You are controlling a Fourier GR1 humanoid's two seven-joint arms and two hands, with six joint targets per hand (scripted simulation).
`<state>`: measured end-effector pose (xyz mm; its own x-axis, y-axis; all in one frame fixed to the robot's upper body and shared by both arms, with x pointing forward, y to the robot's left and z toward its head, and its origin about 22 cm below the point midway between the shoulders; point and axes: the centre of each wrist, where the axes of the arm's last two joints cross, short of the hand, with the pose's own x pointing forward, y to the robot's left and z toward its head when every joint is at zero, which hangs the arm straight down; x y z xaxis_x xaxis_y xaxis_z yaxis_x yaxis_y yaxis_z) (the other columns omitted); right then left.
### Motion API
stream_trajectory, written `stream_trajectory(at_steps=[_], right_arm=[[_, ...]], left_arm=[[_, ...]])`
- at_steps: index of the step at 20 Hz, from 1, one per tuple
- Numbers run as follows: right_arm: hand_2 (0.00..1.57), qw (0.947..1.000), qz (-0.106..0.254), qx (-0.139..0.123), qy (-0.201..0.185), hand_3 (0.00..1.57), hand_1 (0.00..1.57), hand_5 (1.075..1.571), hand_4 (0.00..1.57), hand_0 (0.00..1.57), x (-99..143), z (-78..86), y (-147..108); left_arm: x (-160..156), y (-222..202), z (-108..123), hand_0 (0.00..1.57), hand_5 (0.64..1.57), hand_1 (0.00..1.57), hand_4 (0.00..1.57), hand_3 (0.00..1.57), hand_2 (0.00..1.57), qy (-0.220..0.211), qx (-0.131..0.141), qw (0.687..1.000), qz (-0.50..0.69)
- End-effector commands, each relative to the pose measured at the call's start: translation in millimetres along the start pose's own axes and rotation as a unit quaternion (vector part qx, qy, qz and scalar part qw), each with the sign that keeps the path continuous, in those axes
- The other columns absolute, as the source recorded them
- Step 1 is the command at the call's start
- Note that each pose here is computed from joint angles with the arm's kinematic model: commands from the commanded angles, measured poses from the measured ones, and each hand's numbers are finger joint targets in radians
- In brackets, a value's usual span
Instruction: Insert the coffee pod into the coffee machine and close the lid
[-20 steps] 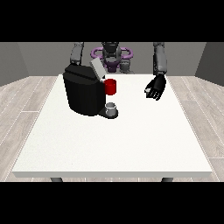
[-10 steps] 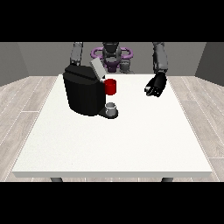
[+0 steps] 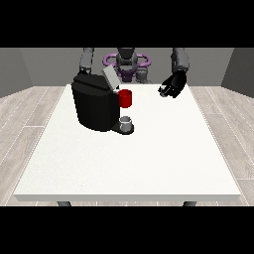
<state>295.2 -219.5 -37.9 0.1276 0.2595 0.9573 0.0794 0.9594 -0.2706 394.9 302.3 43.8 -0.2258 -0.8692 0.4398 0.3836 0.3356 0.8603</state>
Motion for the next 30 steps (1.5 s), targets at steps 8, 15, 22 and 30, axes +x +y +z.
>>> stream_trajectory(at_steps=[8,15,22,30], right_arm=[[0.0,0.9996,-0.014,0.023,-0.007,0.0,0.0,1.571,0.0,0.0,12.8,-8.0,-2.0],[0.0,0.9982,-0.009,0.017,-0.056,0.0,0.0,1.571,0.0,0.0,33.5,-10.3,14.7],[0.0,0.9973,-0.013,0.015,-0.071,0.0,0.0,1.571,0.0,0.0,66.0,-25.3,5.5],[0.0,0.9942,-0.027,0.01,-0.104,0.0,0.0,1.571,0.0,0.0,79.6,-29.9,3.2]], left_arm=[[69.9,31.0,-35.5,1.4,1.571,1.4,0.6,1.34,1.4,-0.01,-0.007,1.0,0.002],[96.3,100.0,-37.7,0.98,1.571,0.98,0.51,1.37,1.2,-0.031,0.036,0.998,0.035],[126.7,153.6,-34.6,1.26,1.571,1.26,0.49,1.27,1.29,-0.02,0.072,0.996,0.038],[136.8,190.4,-23.1,1.22,1.571,1.22,0.48,1.23,1.28,-0.025,0.12,0.992,0.015]])
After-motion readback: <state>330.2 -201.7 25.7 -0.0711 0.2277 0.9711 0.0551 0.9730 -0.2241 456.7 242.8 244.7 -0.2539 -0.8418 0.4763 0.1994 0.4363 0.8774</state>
